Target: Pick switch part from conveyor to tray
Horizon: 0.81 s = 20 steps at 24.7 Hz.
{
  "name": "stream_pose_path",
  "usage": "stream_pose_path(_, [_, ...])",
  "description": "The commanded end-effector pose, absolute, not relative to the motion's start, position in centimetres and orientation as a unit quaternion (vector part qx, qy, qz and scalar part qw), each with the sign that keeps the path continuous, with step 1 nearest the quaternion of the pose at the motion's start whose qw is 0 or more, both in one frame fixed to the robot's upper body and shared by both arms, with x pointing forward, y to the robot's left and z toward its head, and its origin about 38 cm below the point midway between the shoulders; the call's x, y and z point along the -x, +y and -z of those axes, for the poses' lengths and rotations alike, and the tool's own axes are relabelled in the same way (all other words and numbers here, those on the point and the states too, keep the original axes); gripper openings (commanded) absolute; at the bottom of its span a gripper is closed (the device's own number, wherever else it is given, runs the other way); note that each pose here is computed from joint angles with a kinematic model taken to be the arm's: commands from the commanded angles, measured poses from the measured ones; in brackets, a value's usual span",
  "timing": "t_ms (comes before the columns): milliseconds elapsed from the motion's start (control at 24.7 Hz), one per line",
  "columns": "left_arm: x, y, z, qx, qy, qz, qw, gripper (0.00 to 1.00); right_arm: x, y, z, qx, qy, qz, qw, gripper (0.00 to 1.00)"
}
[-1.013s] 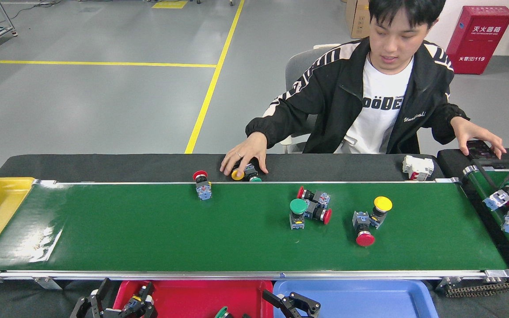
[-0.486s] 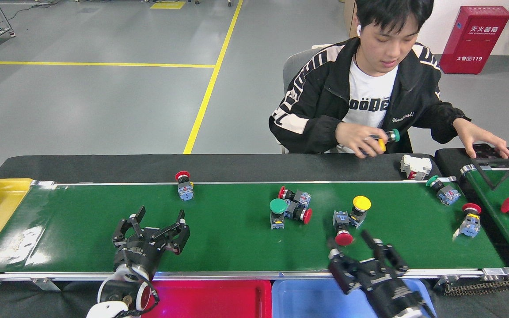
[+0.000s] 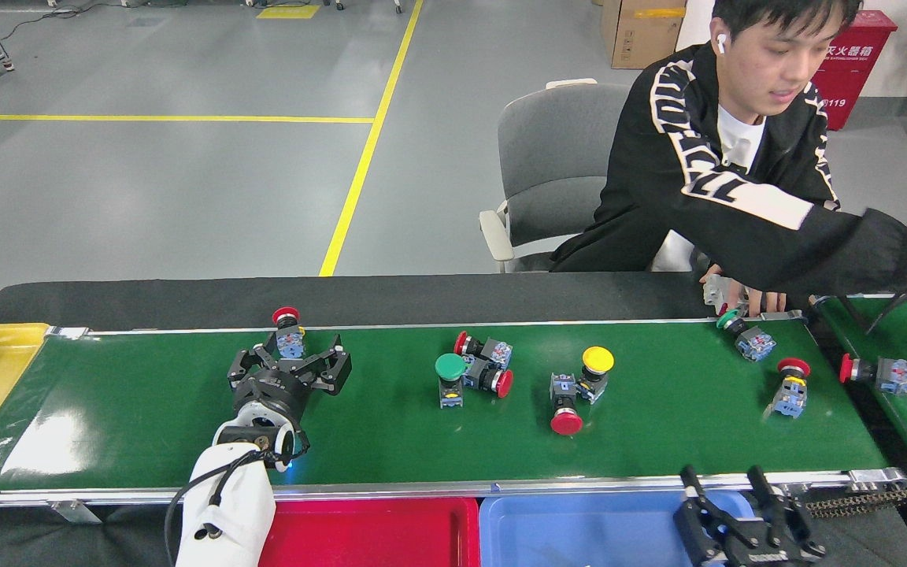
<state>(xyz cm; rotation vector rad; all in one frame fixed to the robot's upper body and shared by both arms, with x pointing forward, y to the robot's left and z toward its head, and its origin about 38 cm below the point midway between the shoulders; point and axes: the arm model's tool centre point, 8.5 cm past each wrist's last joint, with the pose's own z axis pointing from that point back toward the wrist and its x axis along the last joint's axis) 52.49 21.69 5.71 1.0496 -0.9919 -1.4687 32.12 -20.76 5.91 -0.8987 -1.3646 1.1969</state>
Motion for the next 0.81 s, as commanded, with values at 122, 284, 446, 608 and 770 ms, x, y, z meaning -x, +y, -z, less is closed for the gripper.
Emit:
stream_pose_path(122, [-54.4,24.6,-5.8,-0.464,-0.371,0.617,0.516,0.81,-36.5,-12.7,-6.8,0.363,-0.548,-0.525,0.541,0.92])
stream_pose_path(284, [-54.6,26.8,-5.3,-0.462,-0.351,0.617,0.532,0.73,-40.2,-9.5,-6.4,0.376,-0.515,-0.537,0.552,0.94])
stream_pose_path(446, [-54.7,27.8,-5.5,-0.470,-0.343,0.612,0.535,0.72,-41.2,-8.1,-5.5,0.371,-0.500,-0.554,0.552,0.94])
stream_pose_path(608, [-54.5,28.8,-5.3,-0.469,-0.341,0.608,0.543,0.42,-43.8,-7.1,-5.1,0.367,-0.484,-0.571,0.553,0.94])
stream_pose_path(770, [-54.8,29.0,-5.8,-0.459,-0.364,0.608,0.536,0.11,-45.7,-6.6,-5.7,0.356,-0.486,-0.573,0.555,0.92])
